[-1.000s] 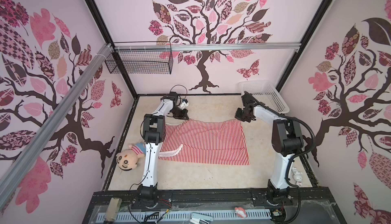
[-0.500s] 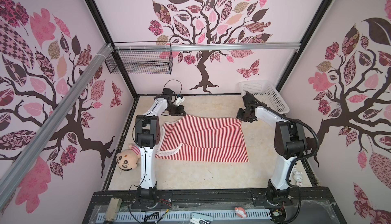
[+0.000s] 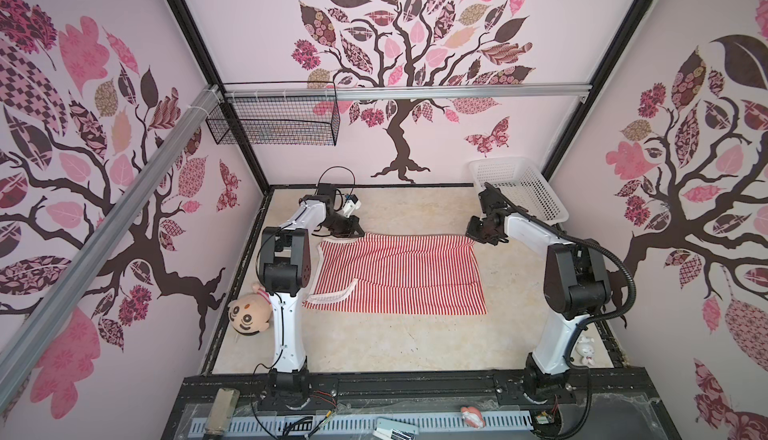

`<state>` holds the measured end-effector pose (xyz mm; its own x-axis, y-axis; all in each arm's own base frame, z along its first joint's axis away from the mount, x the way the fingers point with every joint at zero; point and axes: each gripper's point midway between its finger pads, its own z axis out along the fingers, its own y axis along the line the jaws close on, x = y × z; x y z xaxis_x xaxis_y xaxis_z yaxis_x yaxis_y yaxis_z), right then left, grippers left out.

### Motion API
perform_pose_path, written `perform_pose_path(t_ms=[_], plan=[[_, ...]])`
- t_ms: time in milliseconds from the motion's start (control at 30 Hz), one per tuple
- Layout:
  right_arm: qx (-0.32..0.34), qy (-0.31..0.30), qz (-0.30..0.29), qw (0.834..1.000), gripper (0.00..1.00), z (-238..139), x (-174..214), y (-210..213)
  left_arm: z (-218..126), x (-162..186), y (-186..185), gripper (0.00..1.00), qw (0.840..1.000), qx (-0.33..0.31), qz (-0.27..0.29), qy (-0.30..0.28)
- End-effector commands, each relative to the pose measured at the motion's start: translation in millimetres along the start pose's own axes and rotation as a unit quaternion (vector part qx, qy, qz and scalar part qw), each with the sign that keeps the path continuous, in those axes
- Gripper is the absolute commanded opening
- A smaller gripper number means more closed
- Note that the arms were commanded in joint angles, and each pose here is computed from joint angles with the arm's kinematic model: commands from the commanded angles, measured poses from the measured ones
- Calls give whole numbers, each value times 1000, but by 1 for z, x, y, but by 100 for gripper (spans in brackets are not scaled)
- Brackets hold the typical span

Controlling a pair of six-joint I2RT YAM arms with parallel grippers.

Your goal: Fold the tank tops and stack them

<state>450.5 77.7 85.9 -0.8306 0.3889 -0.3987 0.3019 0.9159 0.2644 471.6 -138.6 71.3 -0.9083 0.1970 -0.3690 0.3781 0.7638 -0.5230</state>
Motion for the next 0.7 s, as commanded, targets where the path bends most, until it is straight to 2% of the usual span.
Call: perform_pose_path(t_ms=[0, 233, 533, 667], plan=[[-20, -19, -2, 1000, 1, -22, -5, 4, -27, -15, -20, 9, 998, 10, 37, -43], [-27, -10, 1, 1000, 2, -25, 13, -2, -41, -7, -32, 9, 997, 22, 41, -59], [-36, 3, 9, 999, 2, -28, 37, -10, -38, 25, -35, 9, 998, 16, 46, -43], [-35, 14, 9, 999, 6, -27, 50, -16, -42, 38, -37, 9, 998, 17, 48, -41]])
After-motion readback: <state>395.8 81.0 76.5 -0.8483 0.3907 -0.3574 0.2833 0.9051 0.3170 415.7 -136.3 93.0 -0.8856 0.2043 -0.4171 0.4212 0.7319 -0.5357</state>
